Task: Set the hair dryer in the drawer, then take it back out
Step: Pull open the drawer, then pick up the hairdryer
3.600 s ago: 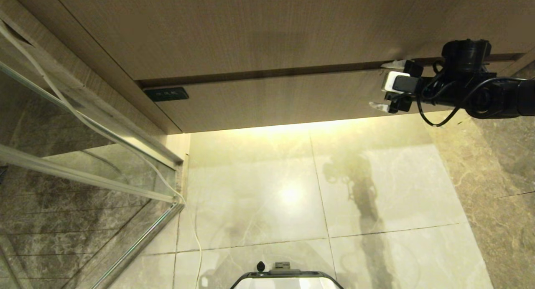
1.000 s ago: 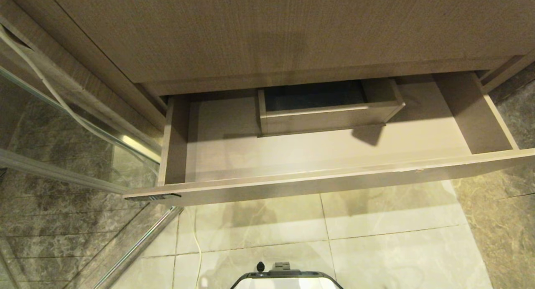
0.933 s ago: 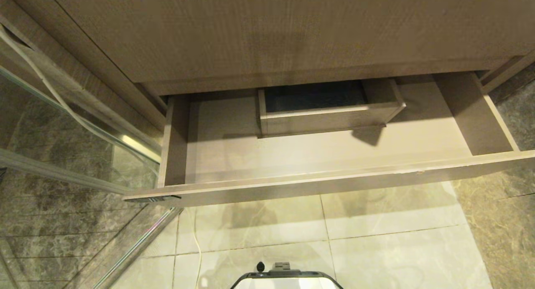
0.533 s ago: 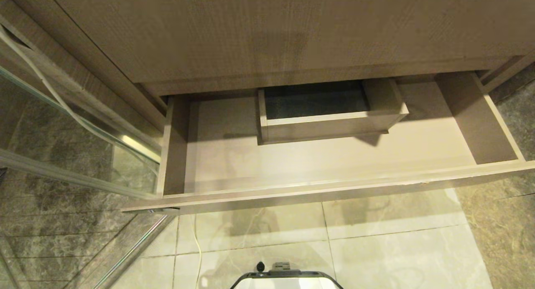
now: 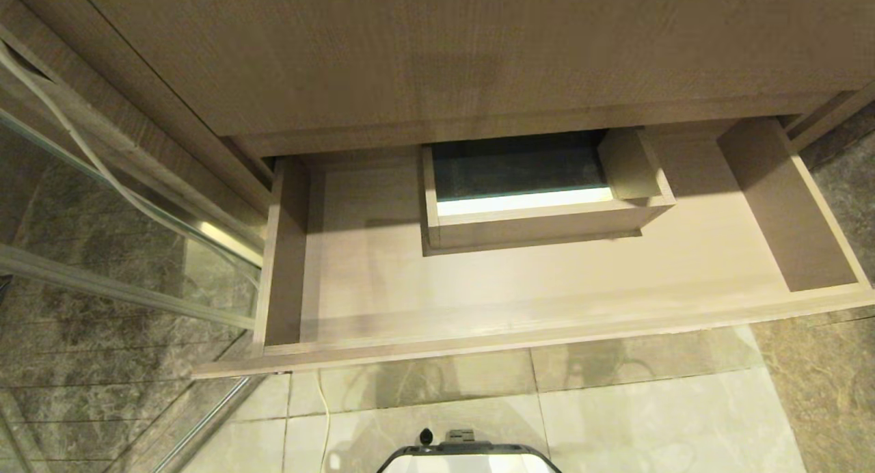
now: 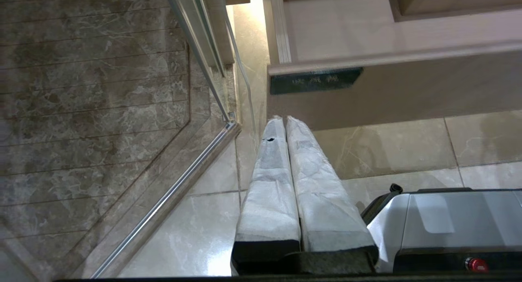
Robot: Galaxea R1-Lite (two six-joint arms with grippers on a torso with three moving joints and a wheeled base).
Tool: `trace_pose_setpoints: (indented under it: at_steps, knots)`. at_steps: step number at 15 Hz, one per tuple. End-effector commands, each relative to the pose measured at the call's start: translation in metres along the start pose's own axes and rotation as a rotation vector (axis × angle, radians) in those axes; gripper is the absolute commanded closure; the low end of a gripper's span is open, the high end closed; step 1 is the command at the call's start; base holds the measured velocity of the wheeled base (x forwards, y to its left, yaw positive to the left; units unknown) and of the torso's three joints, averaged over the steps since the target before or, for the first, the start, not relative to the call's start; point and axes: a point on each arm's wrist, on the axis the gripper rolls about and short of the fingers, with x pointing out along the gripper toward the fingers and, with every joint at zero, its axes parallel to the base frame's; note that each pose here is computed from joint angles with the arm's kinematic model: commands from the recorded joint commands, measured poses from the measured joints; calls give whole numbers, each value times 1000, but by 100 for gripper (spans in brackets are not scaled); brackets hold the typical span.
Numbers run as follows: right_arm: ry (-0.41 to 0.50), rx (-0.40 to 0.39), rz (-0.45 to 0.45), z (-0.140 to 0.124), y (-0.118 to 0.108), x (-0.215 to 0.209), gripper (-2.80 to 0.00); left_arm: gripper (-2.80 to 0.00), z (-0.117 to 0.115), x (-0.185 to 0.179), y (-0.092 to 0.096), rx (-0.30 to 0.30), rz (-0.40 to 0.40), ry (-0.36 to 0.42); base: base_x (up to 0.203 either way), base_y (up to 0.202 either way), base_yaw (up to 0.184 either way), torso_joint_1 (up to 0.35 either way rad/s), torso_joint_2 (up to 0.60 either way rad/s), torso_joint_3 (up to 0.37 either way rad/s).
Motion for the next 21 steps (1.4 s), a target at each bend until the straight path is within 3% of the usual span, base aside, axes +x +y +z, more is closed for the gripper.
trace_pose_setpoints:
  at_steps: [1, 2, 4, 8, 11, 21]
  knots:
    - [-168, -3, 38, -10, 2, -1, 0, 0, 0, 0, 0, 0, 2, 0, 0, 0, 0, 0, 0, 0]
    - [-211, -44, 83, -9, 3, -1, 0, 0, 0, 0, 0, 0, 0, 0, 0, 0, 0, 0, 0, 0]
    - [-157, -64, 116, -15, 4, 0, 0, 0, 0, 0, 0, 0, 1, 1, 0, 0, 0, 0, 0, 0]
    - [-162, -40, 172, -16, 3, 0, 0, 0, 0, 0, 0, 0, 0, 0, 0, 0, 0, 0, 0, 0]
    - [-203, -28, 270, -17, 1, -2, 0, 0, 0, 0, 0, 0, 2, 0, 0, 0, 0, 0, 0, 0]
    - [-204, -23, 254, -17, 1, -2, 0, 0, 0, 0, 0, 0, 0, 1, 0, 0, 0, 0, 0, 0]
